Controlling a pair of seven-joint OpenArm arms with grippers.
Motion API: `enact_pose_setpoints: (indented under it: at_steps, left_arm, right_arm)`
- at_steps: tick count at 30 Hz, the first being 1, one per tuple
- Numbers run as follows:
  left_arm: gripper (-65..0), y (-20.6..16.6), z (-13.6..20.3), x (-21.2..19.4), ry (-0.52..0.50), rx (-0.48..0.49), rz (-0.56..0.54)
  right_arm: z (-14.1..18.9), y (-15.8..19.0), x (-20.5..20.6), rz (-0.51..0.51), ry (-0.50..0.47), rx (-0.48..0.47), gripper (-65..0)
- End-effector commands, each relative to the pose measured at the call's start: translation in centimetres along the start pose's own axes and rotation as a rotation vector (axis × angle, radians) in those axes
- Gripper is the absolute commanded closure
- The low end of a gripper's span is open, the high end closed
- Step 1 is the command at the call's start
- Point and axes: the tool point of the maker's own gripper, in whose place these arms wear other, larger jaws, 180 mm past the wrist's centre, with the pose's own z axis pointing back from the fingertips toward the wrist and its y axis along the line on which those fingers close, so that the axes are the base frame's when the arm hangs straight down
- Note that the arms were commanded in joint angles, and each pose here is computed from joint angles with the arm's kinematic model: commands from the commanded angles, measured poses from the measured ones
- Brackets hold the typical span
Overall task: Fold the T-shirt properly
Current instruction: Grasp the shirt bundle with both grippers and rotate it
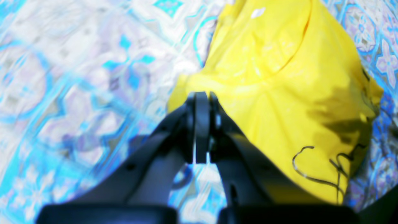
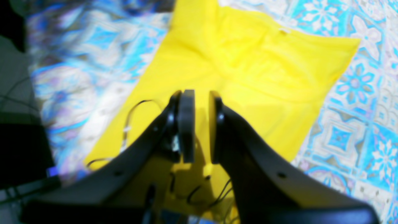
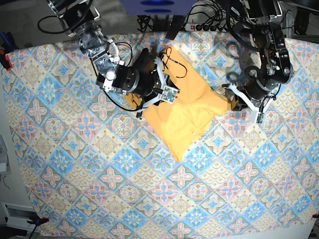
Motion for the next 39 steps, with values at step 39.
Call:
enact_pose_setpoints:
  at_steps: [39]
  left_arm:
    - [0.0,5.1,5.0,-6.2,0.01,0.216,0.308]
  right_arm:
    - [-13.5,1.2,1.6,-0.178,-0.009,0.258,-7.4]
